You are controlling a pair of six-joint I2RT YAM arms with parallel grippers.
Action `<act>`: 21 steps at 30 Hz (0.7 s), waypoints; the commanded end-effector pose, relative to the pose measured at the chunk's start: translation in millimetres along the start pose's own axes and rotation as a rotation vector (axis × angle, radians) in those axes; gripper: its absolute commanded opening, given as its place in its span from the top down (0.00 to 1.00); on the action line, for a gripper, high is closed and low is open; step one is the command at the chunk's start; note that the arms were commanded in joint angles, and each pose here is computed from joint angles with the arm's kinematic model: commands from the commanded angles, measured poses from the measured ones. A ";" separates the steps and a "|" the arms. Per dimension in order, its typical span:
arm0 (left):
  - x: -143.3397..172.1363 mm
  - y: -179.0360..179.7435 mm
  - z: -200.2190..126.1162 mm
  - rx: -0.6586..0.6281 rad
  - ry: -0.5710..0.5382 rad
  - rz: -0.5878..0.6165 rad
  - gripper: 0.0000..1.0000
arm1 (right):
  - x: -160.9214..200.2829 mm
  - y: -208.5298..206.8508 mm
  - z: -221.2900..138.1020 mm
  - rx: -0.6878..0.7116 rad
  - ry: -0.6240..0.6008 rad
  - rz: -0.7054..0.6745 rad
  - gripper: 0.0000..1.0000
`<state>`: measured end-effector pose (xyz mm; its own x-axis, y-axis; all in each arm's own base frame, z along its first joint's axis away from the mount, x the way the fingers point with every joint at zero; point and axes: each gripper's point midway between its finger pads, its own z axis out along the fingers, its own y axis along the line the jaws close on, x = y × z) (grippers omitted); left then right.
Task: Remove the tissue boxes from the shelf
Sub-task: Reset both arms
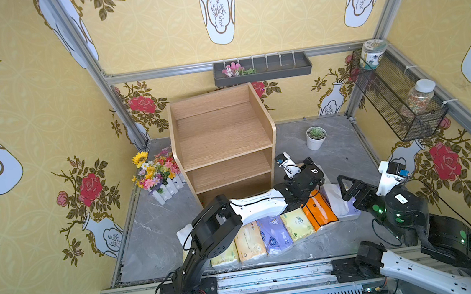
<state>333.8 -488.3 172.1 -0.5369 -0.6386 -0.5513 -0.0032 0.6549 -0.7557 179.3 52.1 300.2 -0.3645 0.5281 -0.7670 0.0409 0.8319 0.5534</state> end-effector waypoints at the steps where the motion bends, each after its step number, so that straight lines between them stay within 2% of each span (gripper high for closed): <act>1: 15.2 -18.1 -16.7 0.119 0.072 0.085 0.24 | -16.8 -1.6 -4.0 0.024 -0.067 -0.010 0.02; 3: 23.2 -23.5 -29.0 0.160 0.100 0.148 0.24 | -23.7 -5.1 -6.9 0.050 -0.088 -0.028 0.02; 6: 28.8 -27.9 -47.9 0.218 0.168 0.170 0.24 | -31.9 -6.8 -8.1 0.085 -0.115 -0.067 0.01; 11: 13.7 -16.5 -95.8 0.247 0.158 0.298 0.21 | -36.7 -7.3 -1.8 0.151 -0.136 -0.115 0.01; 13: -0.5 1.0 -113.5 0.196 0.123 0.333 0.21 | -34.0 -5.9 3.8 0.164 -0.137 -0.121 0.01; 18: -46.2 63.9 -158.0 -0.034 0.020 0.405 0.20 | -21.7 -3.0 22.6 0.187 -0.143 -0.124 0.01; 21: -80.0 105.6 -185.6 -0.200 -0.052 0.390 0.17 | -14.3 -0.7 36.7 0.221 -0.139 -0.164 0.02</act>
<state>217.7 -355.1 223.7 -0.5417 -0.3731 -0.7532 0.2026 0.8117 -0.5478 208.6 46.1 292.8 -0.2983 0.3816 -0.8749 0.1846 0.9224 0.3394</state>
